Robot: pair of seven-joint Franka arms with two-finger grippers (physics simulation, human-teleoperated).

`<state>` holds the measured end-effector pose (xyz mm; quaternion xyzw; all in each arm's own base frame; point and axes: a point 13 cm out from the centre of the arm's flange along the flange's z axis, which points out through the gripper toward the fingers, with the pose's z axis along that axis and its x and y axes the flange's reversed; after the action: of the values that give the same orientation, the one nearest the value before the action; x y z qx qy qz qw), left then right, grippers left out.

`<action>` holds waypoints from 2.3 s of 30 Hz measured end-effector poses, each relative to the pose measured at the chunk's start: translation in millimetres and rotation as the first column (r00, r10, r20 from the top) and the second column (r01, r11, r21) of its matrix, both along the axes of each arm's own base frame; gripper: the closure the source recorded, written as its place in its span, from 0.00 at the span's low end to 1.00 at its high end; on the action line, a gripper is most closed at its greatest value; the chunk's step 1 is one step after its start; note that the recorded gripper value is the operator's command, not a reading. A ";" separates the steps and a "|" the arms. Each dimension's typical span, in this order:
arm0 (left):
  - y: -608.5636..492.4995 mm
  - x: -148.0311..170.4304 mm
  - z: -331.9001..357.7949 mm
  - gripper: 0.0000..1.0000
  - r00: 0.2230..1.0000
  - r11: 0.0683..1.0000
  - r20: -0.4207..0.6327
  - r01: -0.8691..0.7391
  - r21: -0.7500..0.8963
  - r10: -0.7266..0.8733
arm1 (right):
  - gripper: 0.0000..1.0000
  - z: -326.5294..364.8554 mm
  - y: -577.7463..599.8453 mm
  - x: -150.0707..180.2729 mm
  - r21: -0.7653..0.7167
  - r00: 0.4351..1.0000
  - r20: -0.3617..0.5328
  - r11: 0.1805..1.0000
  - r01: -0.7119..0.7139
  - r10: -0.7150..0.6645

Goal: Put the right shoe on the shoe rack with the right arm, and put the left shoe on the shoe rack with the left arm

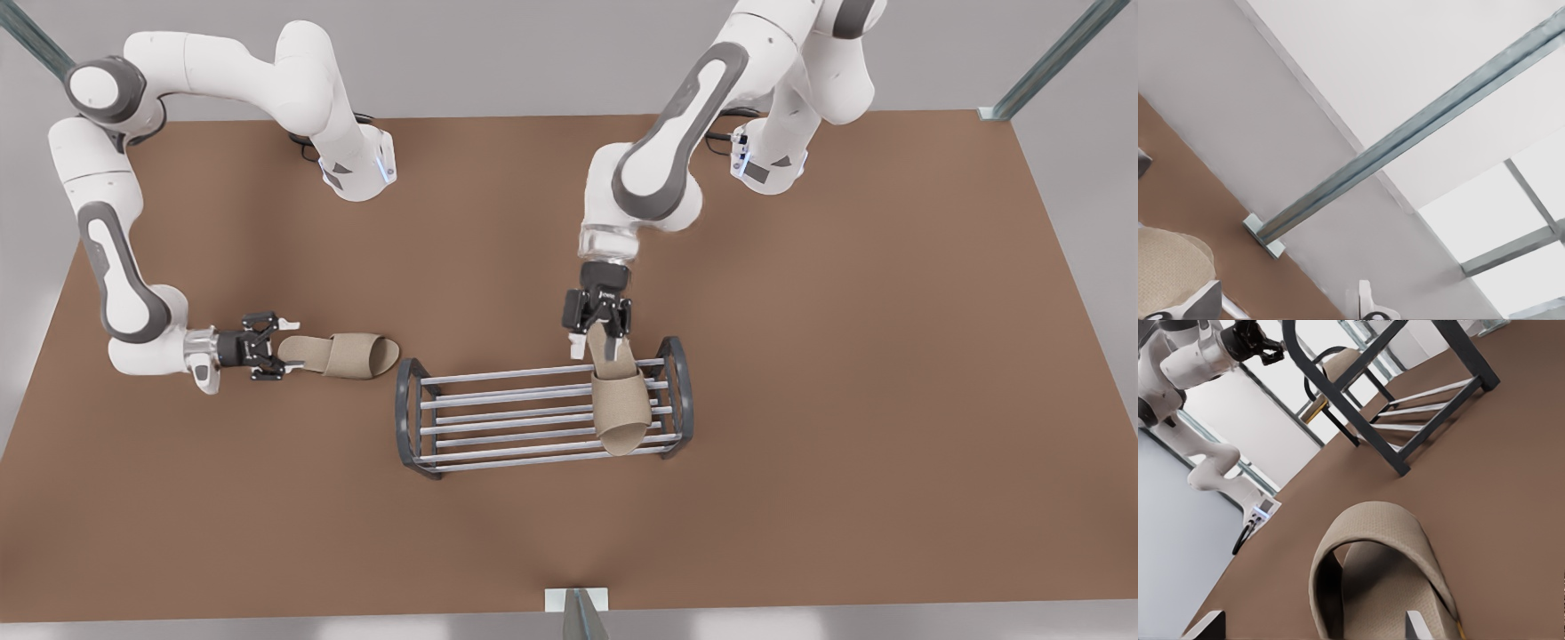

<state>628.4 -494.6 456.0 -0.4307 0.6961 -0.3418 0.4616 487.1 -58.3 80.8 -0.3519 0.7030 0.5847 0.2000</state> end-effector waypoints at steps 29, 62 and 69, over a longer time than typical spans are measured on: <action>435.8 -84.8 -31.1 0.00 0.209 0.729 -0.971 0.682 0.061 -0.114 | 0.00 -44.0 34.4 17.1 0.013 0.739 0.667 0.990 -0.138 0.095; 401.5 -88.2 -33.2 0.00 0.046 0.175 -0.966 0.985 0.001 -0.255 | 0.00 -19.9 62.2 37.3 0.074 0.656 0.754 0.988 -0.136 0.033; 406.0 -88.6 -33.3 0.00 0.033 0.148 -0.965 0.989 -0.006 -0.259 | 0.00 -19.6 64.0 43.3 0.076 0.659 0.752 0.990 -0.120 0.022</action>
<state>539.8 -88.6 422.6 0.1273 0.9901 0.0288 -0.0523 530.4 5.7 61.2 -0.5758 0.5081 0.4363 0.4689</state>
